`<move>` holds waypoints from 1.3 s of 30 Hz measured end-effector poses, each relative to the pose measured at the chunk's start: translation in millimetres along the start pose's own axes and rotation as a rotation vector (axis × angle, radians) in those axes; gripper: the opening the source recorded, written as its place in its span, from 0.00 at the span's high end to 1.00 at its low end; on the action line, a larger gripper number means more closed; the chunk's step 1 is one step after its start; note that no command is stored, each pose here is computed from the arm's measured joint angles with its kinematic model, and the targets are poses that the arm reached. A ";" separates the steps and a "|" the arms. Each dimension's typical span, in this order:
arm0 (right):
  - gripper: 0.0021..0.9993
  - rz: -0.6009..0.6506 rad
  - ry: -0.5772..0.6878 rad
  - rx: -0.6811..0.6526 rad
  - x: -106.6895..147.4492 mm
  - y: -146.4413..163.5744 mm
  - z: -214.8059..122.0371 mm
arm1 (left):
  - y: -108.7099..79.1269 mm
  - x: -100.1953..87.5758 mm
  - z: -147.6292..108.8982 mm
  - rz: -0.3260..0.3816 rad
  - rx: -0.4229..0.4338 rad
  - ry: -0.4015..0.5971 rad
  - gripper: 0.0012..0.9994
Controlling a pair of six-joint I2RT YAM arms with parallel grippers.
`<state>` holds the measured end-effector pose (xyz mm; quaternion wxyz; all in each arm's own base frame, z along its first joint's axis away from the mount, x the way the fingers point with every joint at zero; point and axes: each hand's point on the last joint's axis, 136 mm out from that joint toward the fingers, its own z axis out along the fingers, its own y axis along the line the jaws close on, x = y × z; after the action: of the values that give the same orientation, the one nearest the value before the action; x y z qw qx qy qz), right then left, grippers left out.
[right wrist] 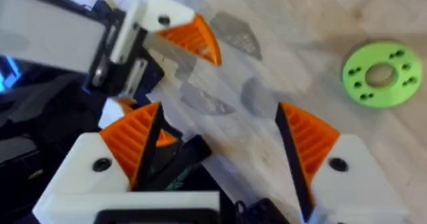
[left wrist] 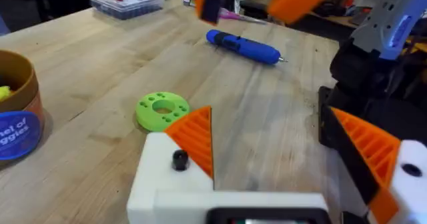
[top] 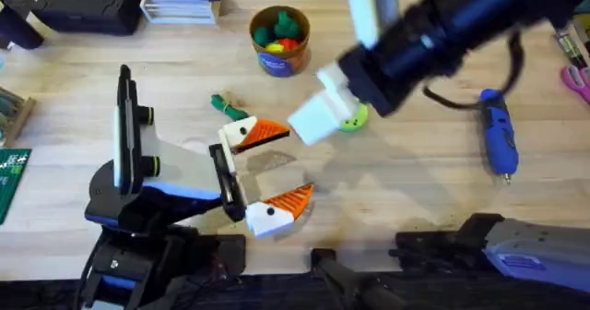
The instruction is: Pick up the gripper from the table and insert it into the empty holder that is missing its gripper. Then pick up a screw, insert it into the mounting hole, and use the screwdriver to tighten it. Finally, clean up the table by picking up the vegetable and placing it into the bucket.
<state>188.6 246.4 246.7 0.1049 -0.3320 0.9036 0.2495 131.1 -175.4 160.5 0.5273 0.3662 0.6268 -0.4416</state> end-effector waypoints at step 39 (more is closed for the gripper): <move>0.01 0.170 -0.031 0.164 89.0 -96.5 -17.8 | 0.1 -0.1 0.0 0.010 -0.001 0.000 1.00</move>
<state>183.7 125.2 193.5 0.1242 -0.2405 0.9442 0.1878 131.2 -175.3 160.6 0.5297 0.3690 0.6251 -0.4388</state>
